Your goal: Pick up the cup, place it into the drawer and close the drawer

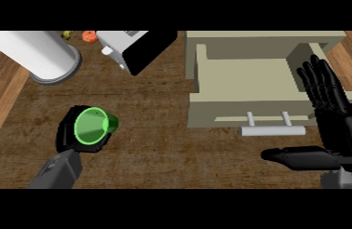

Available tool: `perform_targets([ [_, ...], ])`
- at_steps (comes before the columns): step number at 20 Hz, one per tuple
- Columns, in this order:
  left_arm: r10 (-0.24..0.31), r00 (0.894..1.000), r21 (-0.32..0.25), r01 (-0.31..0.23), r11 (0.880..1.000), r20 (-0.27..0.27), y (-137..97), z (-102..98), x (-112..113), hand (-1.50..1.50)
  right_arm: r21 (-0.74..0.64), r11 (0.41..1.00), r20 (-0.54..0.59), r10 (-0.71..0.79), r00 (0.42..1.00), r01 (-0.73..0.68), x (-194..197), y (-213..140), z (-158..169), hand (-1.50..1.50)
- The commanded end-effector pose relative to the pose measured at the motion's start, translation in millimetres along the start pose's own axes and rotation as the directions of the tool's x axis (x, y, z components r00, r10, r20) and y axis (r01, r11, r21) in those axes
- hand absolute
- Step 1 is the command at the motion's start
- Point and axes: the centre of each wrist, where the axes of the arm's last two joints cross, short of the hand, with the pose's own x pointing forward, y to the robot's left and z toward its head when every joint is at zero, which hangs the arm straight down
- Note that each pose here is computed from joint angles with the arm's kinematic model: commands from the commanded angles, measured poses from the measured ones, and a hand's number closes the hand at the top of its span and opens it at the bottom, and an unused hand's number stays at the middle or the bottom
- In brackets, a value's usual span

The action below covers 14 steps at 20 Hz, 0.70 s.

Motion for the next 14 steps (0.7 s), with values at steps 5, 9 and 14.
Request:
perform_targets([
  [5, 0.106, 0.963, -0.073, -0.090, 0.993, 0.247, -26, -35, 11, 1.50, -0.024, 1.000, -0.015, 0.005, 1.000, -0.006, 15, -14, -11, -1.50],
  [9, 0.088, 0.970, -0.197, -0.042, 0.980, 0.229, -61, -65, 19, 1.50, -0.011, 1.000, -0.023, 0.007, 1.000, -0.007, -10, 1, -14, -1.50],
  [14, 0.072, 0.959, -0.294, 0.013, 0.956, 0.276, -98, -94, 44, 1.50, -0.038, 0.999, -0.022, -0.012, 1.000, 0.011, 4, -26, 9, -1.50],
])
